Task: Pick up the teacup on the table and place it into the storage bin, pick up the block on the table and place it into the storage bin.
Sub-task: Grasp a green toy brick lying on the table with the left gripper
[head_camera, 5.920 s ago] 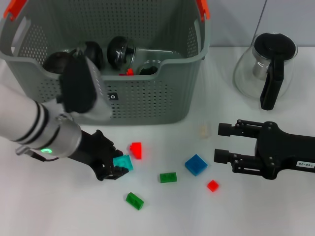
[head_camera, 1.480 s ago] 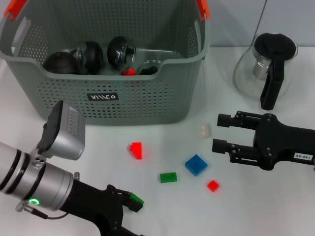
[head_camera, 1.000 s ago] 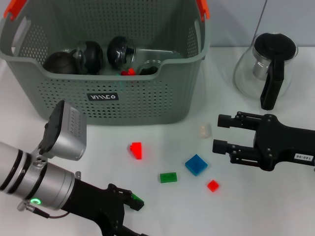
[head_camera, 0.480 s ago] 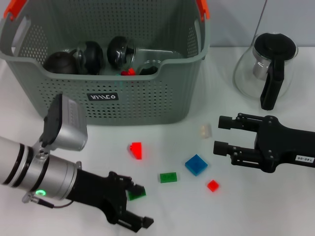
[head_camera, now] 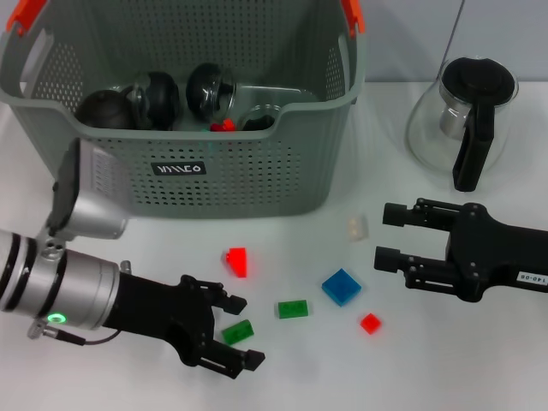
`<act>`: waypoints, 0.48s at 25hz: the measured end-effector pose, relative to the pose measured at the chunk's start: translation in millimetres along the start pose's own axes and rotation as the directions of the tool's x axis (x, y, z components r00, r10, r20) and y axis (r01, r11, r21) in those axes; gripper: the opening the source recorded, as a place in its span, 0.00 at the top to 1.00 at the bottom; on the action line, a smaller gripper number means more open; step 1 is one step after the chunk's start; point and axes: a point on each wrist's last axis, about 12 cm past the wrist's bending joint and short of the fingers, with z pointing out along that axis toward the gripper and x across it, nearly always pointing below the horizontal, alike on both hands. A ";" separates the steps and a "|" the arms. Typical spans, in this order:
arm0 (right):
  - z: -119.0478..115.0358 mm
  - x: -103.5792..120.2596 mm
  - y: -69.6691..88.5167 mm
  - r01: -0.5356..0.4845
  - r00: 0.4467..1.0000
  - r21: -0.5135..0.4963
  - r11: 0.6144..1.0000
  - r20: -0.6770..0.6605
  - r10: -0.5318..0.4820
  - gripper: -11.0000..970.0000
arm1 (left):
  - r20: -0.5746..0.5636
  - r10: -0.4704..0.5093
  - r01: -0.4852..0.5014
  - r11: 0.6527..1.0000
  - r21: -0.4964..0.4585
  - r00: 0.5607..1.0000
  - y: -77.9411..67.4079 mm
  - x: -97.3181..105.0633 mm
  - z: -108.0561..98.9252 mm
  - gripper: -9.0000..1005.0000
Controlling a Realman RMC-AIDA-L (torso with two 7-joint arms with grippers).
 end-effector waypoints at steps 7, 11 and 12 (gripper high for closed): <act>1.0 -0.9 -0.4 0.002 1.000 -0.002 1.000 0.001 -0.002 0.26 | 0.000 -0.028 0.028 0.999 -0.039 1.000 2.7 7.5 0.9 0.14; 1.3 -1.2 -0.5 0.003 1.000 -0.002 1.000 0.002 -0.003 0.26 | -0.021 -0.051 0.050 0.997 -0.051 0.998 3.6 13.3 4.0 0.14; 1.3 -1.2 -0.6 0.003 1.000 -0.002 1.000 0.002 -0.003 0.26 | -0.023 -0.057 0.056 0.997 -0.052 0.998 3.9 13.9 4.4 0.14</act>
